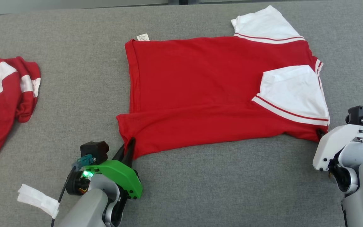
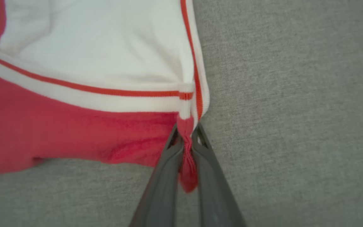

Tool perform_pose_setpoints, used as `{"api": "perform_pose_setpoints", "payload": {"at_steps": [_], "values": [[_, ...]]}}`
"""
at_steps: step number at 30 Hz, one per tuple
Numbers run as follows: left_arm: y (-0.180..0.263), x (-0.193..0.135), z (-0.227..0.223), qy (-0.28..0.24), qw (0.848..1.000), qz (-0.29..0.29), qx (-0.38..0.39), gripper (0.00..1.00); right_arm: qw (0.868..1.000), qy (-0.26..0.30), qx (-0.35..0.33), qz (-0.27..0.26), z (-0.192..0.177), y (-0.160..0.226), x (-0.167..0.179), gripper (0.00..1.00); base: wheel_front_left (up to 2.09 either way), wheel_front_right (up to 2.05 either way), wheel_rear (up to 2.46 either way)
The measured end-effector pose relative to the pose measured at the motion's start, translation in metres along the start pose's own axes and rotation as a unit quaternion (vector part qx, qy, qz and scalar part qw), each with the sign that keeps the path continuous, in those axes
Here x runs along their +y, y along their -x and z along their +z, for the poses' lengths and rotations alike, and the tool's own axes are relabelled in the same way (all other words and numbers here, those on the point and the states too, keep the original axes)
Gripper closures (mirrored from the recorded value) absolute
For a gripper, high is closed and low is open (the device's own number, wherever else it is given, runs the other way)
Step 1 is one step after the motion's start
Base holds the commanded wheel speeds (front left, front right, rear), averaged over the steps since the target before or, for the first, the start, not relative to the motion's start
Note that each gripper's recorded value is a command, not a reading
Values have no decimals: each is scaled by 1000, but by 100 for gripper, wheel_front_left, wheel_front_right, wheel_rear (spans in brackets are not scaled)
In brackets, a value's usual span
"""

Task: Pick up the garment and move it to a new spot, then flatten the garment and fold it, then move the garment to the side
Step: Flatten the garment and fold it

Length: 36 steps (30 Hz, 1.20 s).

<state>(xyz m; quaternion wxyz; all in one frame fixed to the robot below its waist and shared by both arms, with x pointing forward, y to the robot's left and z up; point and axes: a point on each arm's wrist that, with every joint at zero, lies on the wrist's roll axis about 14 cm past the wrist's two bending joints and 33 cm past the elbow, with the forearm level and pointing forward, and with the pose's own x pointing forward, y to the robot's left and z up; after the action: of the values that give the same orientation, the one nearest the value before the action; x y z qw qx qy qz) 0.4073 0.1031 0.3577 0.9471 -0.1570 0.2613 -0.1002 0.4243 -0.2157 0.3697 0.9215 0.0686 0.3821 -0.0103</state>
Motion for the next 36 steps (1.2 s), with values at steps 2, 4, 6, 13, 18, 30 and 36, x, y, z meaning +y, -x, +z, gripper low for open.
{"api": "perform_pose_setpoints", "payload": {"at_steps": [2, 4, 6, 13, 18, 30, 36], "values": [[5, 0, 1, 13, 1000, 3, -4, 100, 1000, 1, -12, 3, 2, 8, 2, 100, 0, 0, 0], [10, 1, 3, 15, 1000, 5, -5, 100, 1000, 0, -19, 3, 1, 16, 2, 100, 0, 0, 0], [16, 2, 2, 16, 1000, 7, -4, 100, 1000, 0, -22, 3, -1, 24, 1, 100, 0, 0, 0], [42, 2, -9, 19, 1000, 15, 18, 100, 1000, -13, -21, -11, -17, 50, -10, 100, 0, 0, 0], [53, 3, -13, 24, 999, 21, 25, 0, 1000, -23, -4, -16, -34, 55, -13, 100, 0, 0, 0], [55, 4, 6, 47, 998, 28, 7, 0, 999, -21, -34, -10, -12, 58, -7, 0, 0, 0, 0], [29, 9, 53, 10, 1000, 21, 3, 0, 997, 53, -61, -11, 59, 53, -6, 0, 0, 0, 0]]}}
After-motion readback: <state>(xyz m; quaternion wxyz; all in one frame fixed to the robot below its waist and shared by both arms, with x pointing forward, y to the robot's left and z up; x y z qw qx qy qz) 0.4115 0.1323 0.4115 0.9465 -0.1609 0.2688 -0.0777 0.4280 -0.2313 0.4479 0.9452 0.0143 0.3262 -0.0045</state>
